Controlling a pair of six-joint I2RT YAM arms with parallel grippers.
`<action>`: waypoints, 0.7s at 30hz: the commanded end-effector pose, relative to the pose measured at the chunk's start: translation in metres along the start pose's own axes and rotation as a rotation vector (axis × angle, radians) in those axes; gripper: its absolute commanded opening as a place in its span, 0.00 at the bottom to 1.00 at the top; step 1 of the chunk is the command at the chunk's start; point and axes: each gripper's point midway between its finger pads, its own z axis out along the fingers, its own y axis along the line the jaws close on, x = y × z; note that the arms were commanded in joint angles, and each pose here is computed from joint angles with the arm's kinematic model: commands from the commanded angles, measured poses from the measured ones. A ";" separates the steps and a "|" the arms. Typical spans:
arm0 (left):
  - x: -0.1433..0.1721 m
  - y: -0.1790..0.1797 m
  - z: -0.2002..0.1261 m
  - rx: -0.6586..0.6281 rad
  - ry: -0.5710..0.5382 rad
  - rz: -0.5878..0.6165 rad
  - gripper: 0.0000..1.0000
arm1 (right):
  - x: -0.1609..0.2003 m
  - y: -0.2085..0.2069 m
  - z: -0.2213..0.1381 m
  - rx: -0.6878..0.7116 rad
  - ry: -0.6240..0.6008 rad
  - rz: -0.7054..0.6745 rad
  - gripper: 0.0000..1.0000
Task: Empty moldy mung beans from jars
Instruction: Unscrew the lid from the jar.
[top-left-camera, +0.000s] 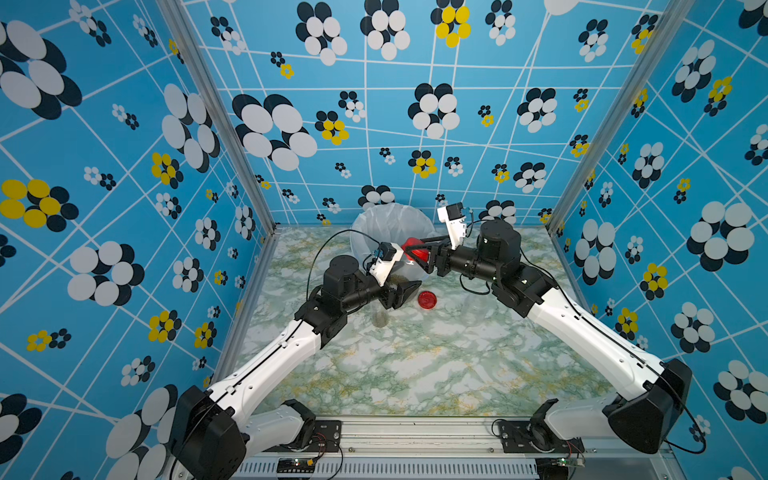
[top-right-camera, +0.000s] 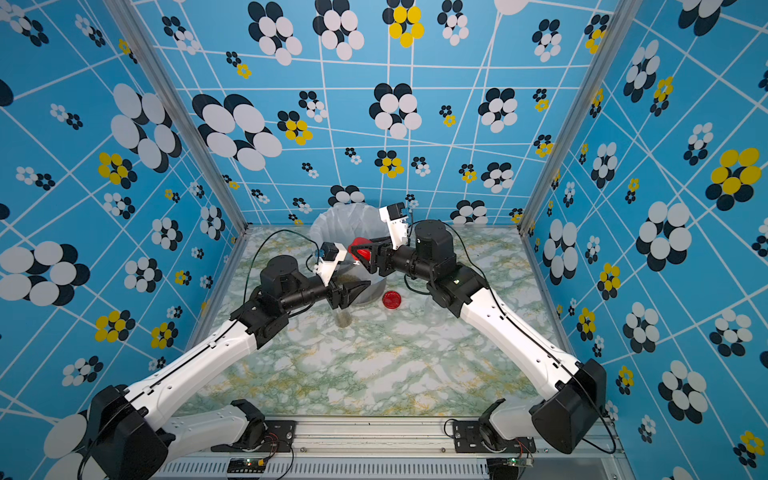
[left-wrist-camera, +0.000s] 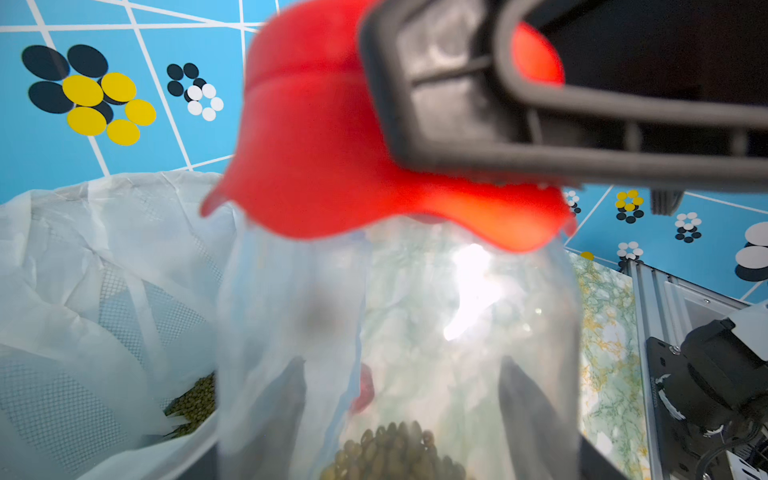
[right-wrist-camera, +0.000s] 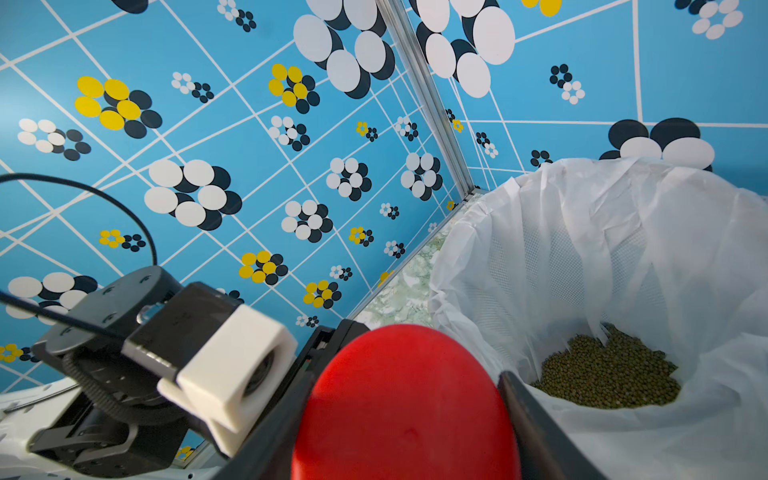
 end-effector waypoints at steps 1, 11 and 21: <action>-0.028 -0.010 -0.008 0.015 -0.068 0.078 0.64 | 0.004 -0.006 0.001 0.000 0.000 -0.009 0.58; -0.027 -0.027 -0.018 0.087 -0.069 0.122 0.66 | -0.009 -0.015 -0.021 -0.190 -0.018 -0.070 0.56; -0.023 -0.052 -0.019 0.255 -0.057 0.133 0.66 | -0.003 0.033 -0.042 -0.443 0.029 -0.238 0.57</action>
